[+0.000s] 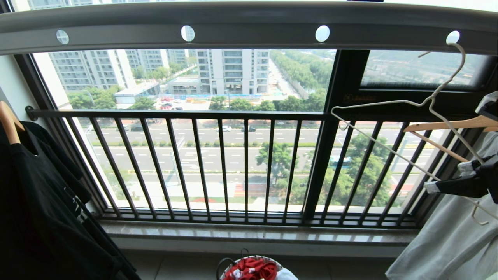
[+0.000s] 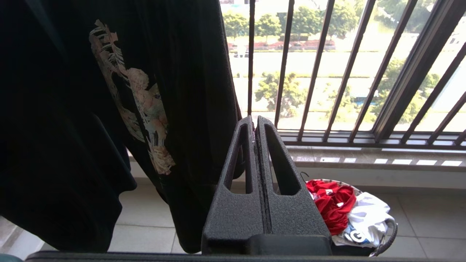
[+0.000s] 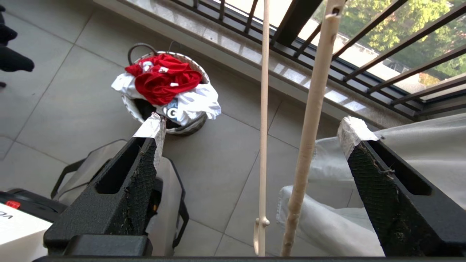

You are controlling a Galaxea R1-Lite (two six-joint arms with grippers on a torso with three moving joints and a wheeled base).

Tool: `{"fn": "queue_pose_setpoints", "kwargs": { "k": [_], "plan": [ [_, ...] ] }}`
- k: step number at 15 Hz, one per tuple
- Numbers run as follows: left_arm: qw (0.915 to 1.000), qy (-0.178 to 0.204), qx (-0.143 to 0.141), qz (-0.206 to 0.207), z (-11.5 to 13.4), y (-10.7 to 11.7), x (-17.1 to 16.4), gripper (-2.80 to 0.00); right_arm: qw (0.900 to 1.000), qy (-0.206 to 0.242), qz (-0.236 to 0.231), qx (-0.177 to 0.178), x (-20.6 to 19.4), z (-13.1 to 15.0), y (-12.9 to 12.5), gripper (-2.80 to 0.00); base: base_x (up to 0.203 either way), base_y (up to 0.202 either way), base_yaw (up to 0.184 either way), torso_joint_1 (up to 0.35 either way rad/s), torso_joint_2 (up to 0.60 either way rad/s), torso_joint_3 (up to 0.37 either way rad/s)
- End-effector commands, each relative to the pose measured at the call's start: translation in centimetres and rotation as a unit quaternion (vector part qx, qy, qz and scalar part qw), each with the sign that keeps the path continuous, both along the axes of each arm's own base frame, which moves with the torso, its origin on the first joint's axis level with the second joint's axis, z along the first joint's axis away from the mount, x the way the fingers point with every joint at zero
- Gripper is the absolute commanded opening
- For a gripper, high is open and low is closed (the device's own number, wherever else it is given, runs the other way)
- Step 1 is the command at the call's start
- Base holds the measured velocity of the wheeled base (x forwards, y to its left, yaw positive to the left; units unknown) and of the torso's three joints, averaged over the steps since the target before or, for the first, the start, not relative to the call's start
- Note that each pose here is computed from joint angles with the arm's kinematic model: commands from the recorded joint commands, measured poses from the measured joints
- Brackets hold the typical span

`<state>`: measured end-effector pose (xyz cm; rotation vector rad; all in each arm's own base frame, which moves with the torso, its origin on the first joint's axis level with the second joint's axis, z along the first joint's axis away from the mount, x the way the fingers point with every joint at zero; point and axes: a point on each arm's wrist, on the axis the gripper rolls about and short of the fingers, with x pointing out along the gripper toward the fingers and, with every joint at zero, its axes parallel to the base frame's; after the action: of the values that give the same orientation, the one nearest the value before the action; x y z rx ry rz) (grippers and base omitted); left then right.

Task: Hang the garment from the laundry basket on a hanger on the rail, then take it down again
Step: Pick up the clothes rack on the clothesline

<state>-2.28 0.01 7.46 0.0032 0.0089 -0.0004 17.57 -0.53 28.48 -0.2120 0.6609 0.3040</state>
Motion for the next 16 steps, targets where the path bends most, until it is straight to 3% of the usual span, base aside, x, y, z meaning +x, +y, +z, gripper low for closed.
{"fn": "queue_pose_setpoints", "kwargs": {
  "k": [1, 12, 13, 16],
  "plan": [
    [1.0000, 0.000, 0.000, 0.000, 0.00, 0.00, 0.00, -2.80, 1.000, 0.001, 0.005, 0.004, -0.01, -0.23, 0.01, 0.00, 0.000, 0.000, 0.000, 0.000, 0.00, 0.000],
    [1.0000, 0.000, 0.000, 0.000, 0.00, 0.00, 0.00, -2.80, 1.000, 0.006, 0.003, 0.006, 0.62, -0.80, -0.30, 0.00, 0.000, 0.000, 0.000, 0.000, 0.00, 0.000],
    [1.0000, 0.000, 0.000, 0.000, 0.00, 0.00, 0.00, -2.80, 1.000, 0.007, 0.003, 0.005, 0.62, -0.84, -0.30, -2.80, 0.000, 0.000, 0.000, 0.000, 0.00, 0.000],
    [1.0000, 0.000, 0.000, 0.000, 0.00, 0.00, 0.00, -2.80, 1.000, 0.012, 0.004, 0.006, 0.89, -1.04, -0.32, -2.80, 0.000, 0.000, 0.000, 0.000, 0.00, 0.000]
  ]
}}
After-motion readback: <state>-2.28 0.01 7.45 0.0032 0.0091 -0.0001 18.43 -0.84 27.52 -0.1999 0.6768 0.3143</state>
